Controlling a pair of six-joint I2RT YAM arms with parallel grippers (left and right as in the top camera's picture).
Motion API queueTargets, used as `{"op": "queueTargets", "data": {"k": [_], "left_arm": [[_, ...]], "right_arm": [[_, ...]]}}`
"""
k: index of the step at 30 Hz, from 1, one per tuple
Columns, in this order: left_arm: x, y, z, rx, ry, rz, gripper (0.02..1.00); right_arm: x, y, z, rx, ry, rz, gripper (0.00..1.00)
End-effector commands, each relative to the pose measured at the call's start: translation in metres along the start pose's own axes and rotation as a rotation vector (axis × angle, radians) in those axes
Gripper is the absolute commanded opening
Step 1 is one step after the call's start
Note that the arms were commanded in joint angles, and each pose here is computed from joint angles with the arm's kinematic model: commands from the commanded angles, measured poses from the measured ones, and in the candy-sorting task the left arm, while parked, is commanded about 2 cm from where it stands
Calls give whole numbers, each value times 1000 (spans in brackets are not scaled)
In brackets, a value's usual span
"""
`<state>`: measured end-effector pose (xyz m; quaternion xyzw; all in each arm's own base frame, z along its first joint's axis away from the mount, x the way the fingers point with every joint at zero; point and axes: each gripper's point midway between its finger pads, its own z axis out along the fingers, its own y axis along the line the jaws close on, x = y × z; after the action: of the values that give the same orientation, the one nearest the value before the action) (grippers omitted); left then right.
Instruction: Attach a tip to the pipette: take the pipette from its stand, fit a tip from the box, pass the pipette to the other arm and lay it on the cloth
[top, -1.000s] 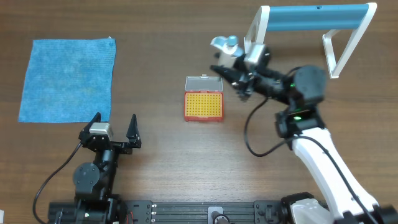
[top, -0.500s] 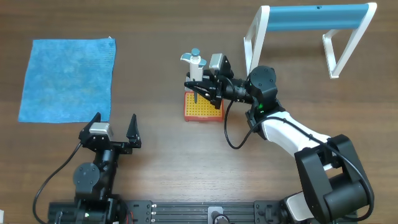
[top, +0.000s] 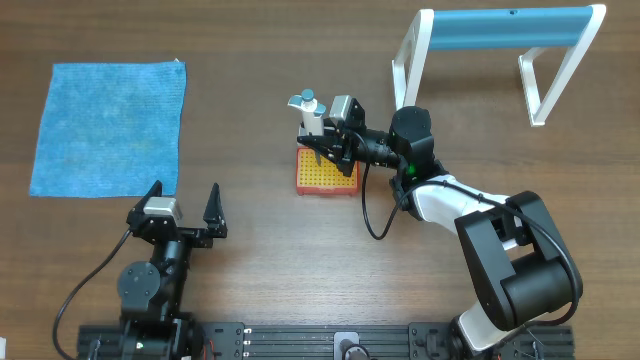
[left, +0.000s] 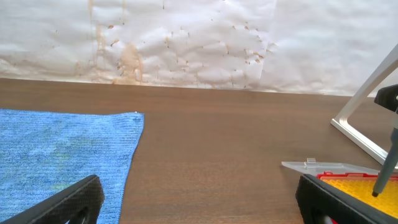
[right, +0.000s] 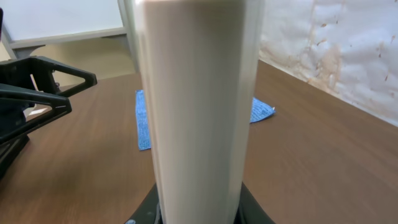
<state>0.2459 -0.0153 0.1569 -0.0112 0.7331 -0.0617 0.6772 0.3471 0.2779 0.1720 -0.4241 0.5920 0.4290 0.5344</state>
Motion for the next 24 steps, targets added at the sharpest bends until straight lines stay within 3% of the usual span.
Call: {"op": "queueTargets", "data": {"k": [1, 24], "left_arm": [[1, 1, 0, -7, 2, 9, 996], [1, 1, 0, -7, 2, 9, 996]], "right_arm": [[4, -3, -1, 13, 4, -55, 75], [15, -4, 0, 10, 30, -20, 75]]}}
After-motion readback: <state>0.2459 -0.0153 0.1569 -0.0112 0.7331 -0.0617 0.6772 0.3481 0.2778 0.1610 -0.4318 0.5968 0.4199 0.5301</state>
